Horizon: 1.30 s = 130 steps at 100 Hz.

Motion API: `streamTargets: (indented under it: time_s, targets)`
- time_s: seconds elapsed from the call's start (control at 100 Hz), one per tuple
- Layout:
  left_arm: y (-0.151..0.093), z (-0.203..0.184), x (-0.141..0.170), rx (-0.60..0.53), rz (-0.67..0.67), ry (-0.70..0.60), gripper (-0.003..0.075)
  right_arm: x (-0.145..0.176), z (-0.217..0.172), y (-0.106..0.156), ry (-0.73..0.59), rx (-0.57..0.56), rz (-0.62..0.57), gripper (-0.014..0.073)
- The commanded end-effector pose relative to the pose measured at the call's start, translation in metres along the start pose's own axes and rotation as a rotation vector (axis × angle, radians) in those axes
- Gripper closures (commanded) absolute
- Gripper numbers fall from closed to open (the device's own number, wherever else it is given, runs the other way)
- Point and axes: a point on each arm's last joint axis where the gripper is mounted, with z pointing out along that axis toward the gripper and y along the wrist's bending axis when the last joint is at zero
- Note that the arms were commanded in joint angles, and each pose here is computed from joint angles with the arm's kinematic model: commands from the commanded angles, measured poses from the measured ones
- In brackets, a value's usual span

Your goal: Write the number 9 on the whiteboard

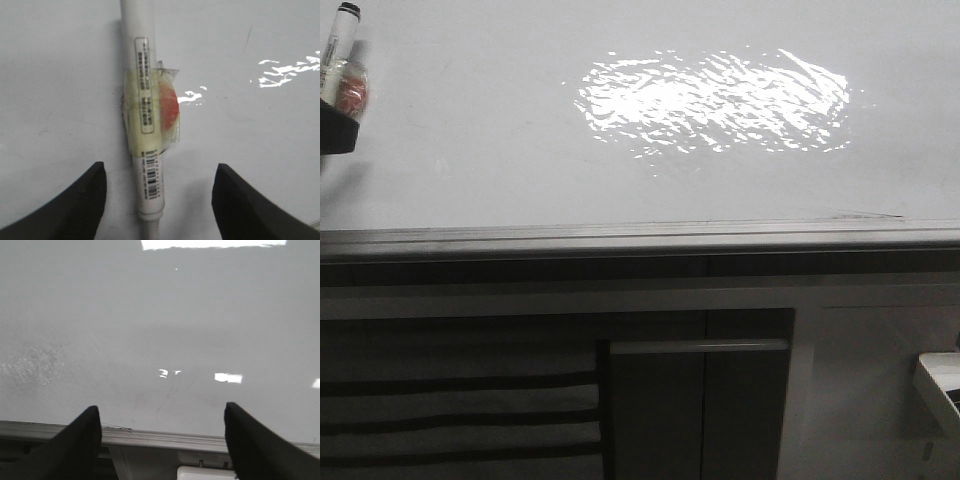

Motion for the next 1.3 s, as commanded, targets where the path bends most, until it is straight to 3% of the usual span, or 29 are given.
streamTargets:
  time_s: [0.0,0.1,0.42,0.69,0.98,1.18,1.29]
  targets:
    - [-0.001,0.003,-0.019,0.003,0.001,-0.13,0.0302,-0.017,-0.002,0.0,-0.098,-0.002,-0.008,0.0137]
    - [-0.002,0.007,-0.017,0.003,0.001,-0.125,0.0335,-0.017,-0.002,0.0,-0.098,-0.002,-0.008,0.0137]
    - [-0.002,0.01,-0.015,0.004,0.001,-0.119,0.0615,-0.017,-0.002,0.0,-0.098,-0.002,-0.008,0.0137]
    - [-0.002,0.01,-0.015,0.004,0.001,-0.119,0.0733,-0.017,-0.002,0.0,-0.098,-0.002,-0.008,0.0137]
    - [-0.001,-0.008,-0.023,0.005,-0.001,-0.07,0.0741,-0.025,-0.007,0.0,-0.076,-0.001,0.004,0.0137]
    - [0.0,-0.04,-0.053,0.018,0.005,0.148,0.0741,-0.042,-0.004,0.0,0.077,0.004,0.02,0.0137]
    - [-0.008,-0.057,-0.069,0.077,0.117,0.303,0.0741,-0.049,0.008,0.004,0.198,-0.031,0.018,0.0137]
